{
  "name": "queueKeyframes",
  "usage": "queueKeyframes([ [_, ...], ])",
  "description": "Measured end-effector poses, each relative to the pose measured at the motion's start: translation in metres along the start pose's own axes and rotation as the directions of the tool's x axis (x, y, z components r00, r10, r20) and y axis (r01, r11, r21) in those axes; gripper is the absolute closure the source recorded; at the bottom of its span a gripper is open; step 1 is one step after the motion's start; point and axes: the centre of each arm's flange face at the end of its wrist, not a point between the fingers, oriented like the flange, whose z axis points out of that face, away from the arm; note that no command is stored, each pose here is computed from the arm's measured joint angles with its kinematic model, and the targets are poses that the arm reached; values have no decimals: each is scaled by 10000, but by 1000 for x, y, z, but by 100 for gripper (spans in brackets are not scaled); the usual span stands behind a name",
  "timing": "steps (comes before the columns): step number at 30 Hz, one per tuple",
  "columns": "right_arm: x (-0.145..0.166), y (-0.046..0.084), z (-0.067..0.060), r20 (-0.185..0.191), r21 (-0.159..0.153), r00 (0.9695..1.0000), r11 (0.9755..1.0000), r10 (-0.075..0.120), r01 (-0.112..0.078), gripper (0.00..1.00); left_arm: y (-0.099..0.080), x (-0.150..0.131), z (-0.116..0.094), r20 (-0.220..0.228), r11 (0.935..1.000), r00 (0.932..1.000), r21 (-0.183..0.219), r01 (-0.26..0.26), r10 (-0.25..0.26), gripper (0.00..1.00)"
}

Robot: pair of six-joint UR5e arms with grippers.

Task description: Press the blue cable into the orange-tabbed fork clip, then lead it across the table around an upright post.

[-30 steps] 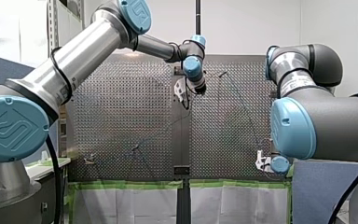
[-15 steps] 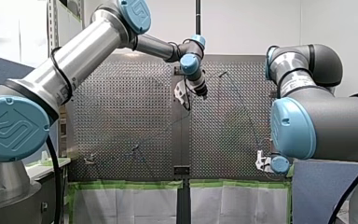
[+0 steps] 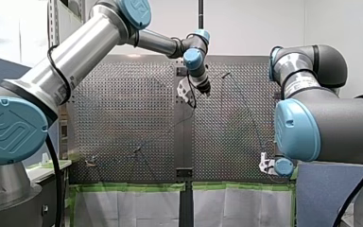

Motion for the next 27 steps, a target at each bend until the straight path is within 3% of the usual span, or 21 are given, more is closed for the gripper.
queueKeyframes([
  [3,0,0,0,-8,-10,10000,10000,1,-1,100,-7,2,-13,-102,9997,9997,131,-209,210,0],
  [8,0,0,0,-10,-13,10000,10000,-9,9,100,-18,3,-33,-183,9958,9981,716,-577,592,0],
  [14,0,0,0,-7,-5,10000,10000,-13,13,100,-31,-1,-57,-81,9820,9944,1587,-1024,1050,0],
  [18,0,0,0,-7,-3,10000,10000,-14,14,100,-50,-19,-76,346,9633,9923,2381,-1237,1188,0],
  [22,0,0,0,3,2,10000,10000,-16,16,100,-70,-39,-96,852,9361,9880,3182,-1497,1290,0],
  [25,0,0,0,6,4,10000,10000,-17,17,100,-78,-46,-102,1162,9190,9832,3540,-1734,1407,0],
  [27,0,0,0,7,4,10000,10000,-17,17,100,-80,-48,-101,1321,9119,9799,3648,-1883,1495,0],
])
